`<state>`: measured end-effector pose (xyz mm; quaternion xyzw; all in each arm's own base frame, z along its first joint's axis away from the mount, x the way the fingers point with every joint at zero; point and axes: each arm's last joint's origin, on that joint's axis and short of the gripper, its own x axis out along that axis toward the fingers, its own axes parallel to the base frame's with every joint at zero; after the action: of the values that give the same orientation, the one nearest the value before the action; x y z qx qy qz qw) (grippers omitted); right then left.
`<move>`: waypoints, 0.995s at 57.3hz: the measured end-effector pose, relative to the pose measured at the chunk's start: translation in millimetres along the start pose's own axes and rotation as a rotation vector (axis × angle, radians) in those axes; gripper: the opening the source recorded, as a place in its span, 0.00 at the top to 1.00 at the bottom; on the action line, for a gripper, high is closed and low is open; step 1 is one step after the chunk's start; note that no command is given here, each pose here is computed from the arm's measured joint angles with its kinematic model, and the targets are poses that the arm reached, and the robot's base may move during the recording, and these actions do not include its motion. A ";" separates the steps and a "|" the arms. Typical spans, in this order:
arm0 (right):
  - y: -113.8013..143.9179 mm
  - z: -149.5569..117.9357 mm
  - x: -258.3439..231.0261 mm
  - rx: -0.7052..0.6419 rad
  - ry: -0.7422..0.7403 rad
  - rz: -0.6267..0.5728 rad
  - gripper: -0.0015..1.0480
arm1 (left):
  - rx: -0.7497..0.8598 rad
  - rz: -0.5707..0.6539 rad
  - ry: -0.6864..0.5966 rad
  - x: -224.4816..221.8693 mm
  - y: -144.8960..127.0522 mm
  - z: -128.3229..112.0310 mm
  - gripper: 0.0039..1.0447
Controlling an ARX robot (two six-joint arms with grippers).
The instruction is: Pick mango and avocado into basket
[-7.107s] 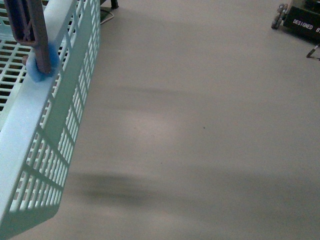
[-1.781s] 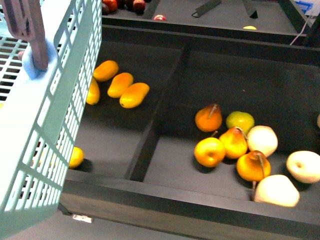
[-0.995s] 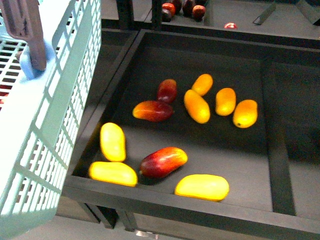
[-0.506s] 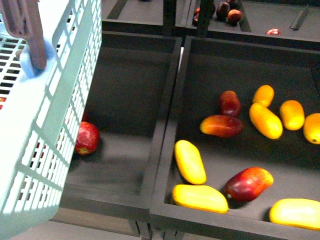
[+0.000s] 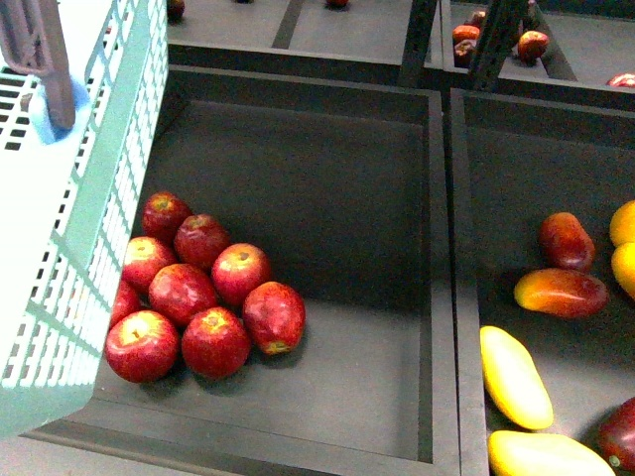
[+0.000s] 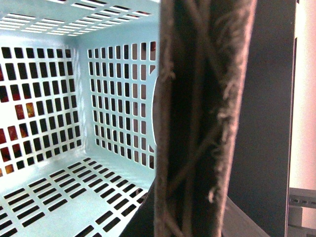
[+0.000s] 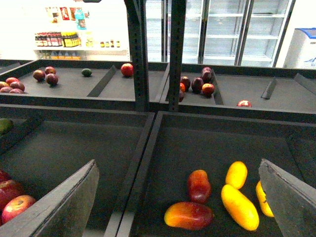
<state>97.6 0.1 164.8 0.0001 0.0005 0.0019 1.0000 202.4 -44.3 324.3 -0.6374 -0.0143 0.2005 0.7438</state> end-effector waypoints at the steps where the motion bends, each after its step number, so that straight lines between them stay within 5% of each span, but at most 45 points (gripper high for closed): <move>1: 0.0 0.0 0.0 0.000 0.000 0.000 0.07 | 0.000 0.000 0.002 0.0 0.0 -0.1 0.94; 24: -0.1 0.0 0.0 0.000 0.000 -0.003 0.07 | 0.007 -0.009 0.021 -0.6 -0.3 -1.8 0.94; 27: -0.1 0.0 0.0 0.000 0.000 -0.003 0.07 | 0.129 -0.092 0.022 1.3 -1.6 -5.5 0.94; 35: -0.1 0.0 0.0 0.000 0.000 -0.003 0.07 | 0.939 -0.132 0.102 14.6 -3.3 -18.9 0.94; 39: -0.1 0.0 0.0 0.000 0.000 -0.003 0.07 | 1.159 -0.140 0.160 24.3 -3.8 -24.0 0.94; 46: -0.1 0.0 0.0 0.000 0.000 -0.003 0.07 | 1.284 -0.169 0.332 42.5 -0.3 -40.0 0.94; 57: -0.1 0.0 0.0 0.000 0.000 -0.003 0.07 | 1.245 -0.250 0.660 62.9 10.4 -80.1 0.94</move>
<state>97.6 0.0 164.8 0.0001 0.0005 0.0004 1.0000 279.4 -98.8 284.7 -0.1159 0.2558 -0.1186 0.9524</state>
